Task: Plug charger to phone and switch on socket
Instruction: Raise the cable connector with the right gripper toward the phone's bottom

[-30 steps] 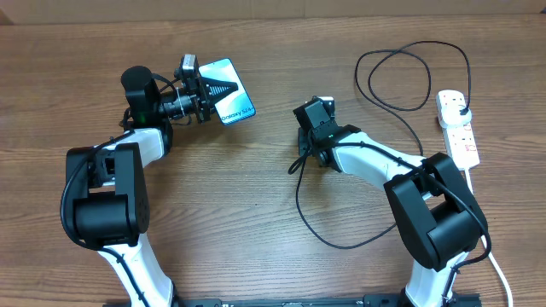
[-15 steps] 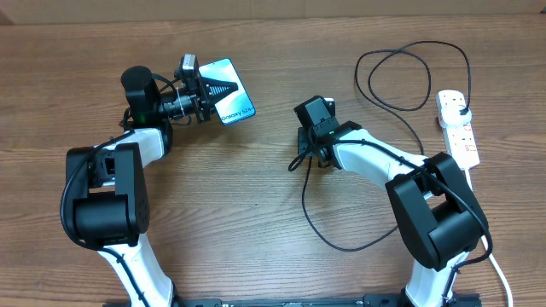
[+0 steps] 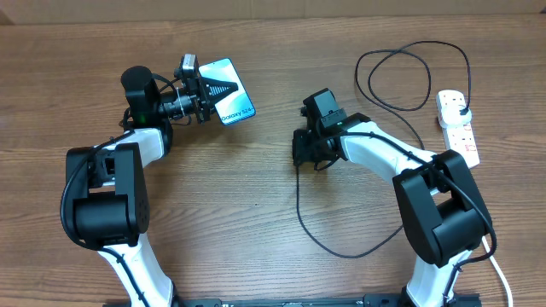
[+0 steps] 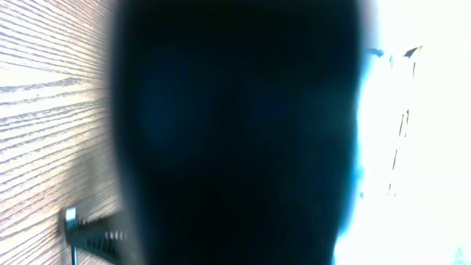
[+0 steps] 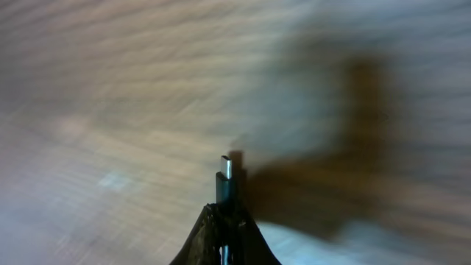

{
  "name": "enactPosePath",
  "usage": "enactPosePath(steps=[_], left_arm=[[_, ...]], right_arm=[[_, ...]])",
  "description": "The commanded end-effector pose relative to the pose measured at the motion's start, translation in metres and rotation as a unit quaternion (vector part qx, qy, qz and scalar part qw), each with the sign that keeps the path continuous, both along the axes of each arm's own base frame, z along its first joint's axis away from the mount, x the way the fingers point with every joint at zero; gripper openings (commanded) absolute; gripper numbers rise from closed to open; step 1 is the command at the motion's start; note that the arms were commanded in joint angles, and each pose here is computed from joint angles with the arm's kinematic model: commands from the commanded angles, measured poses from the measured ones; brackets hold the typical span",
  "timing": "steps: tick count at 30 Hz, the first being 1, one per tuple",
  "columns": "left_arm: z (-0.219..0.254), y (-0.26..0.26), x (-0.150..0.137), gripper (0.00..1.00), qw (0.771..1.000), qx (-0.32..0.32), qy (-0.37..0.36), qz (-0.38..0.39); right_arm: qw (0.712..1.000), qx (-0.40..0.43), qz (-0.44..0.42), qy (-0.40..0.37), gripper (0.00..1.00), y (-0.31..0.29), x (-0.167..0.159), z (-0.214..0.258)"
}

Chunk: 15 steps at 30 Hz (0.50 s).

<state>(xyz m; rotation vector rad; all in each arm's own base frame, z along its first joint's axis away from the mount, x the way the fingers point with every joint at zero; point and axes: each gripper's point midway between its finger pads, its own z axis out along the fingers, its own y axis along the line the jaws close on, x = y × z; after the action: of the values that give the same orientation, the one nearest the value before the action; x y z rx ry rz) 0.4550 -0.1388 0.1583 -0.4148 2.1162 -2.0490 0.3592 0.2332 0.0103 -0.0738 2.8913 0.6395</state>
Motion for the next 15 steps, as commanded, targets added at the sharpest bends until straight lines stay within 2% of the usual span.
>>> enactPosePath(steps=[1,8,15], left_arm=[[0.018,-0.003,-0.007,0.04,0.999,0.006,-0.049,-0.023],[0.019,-0.006,-0.017,0.04,0.996,0.004,-0.065,-0.054],[0.021,-0.014,-0.029,0.04,0.992,0.003,-0.086,-0.09]], right_arm=[[0.985,0.134,0.108,-0.008,0.04,0.038,-0.02,0.056],[0.948,0.25,0.195,0.028,0.04,0.061,-0.057,0.088],[0.943,0.257,0.201,0.065,0.04,0.053,-0.074,0.088]])
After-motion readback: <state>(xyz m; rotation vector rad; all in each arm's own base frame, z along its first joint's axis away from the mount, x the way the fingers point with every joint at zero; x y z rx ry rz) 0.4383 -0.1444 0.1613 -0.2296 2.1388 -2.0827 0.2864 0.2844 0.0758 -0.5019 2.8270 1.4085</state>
